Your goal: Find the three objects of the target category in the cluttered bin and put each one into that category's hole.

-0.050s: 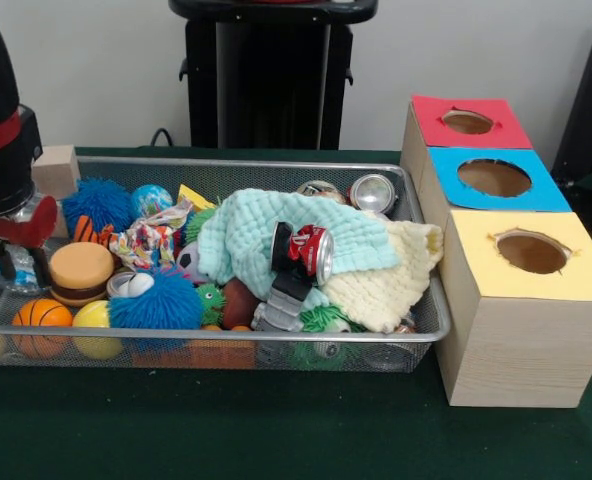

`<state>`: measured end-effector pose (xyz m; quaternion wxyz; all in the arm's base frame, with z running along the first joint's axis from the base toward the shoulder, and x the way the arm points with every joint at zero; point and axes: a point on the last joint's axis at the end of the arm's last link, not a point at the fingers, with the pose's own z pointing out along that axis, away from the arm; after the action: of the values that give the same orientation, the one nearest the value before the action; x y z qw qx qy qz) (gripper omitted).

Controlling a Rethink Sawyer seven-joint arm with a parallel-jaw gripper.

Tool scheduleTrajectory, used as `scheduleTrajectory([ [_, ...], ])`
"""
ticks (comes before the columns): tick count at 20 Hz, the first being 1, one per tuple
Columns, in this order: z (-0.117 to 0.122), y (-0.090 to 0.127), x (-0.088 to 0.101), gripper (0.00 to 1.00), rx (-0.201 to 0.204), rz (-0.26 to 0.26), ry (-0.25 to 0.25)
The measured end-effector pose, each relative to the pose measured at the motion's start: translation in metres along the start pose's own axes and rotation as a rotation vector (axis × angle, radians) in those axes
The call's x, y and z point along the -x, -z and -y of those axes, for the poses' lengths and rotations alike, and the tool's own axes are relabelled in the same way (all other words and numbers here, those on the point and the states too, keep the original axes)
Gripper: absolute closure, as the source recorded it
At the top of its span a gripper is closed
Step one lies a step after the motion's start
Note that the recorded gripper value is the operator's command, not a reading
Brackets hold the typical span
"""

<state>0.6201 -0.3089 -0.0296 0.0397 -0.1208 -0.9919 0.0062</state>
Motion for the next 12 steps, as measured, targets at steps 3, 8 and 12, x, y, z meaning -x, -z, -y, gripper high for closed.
scheduleTrajectory([
  [3,-0.001,0.001,0.0,1.0,-0.013,0.001,0.012],
  [8,-0.011,0.005,0.003,1.0,-0.038,0.008,0.05],
  [12,-0.02,0.005,0.004,1.0,-0.04,0.008,0.064],
])
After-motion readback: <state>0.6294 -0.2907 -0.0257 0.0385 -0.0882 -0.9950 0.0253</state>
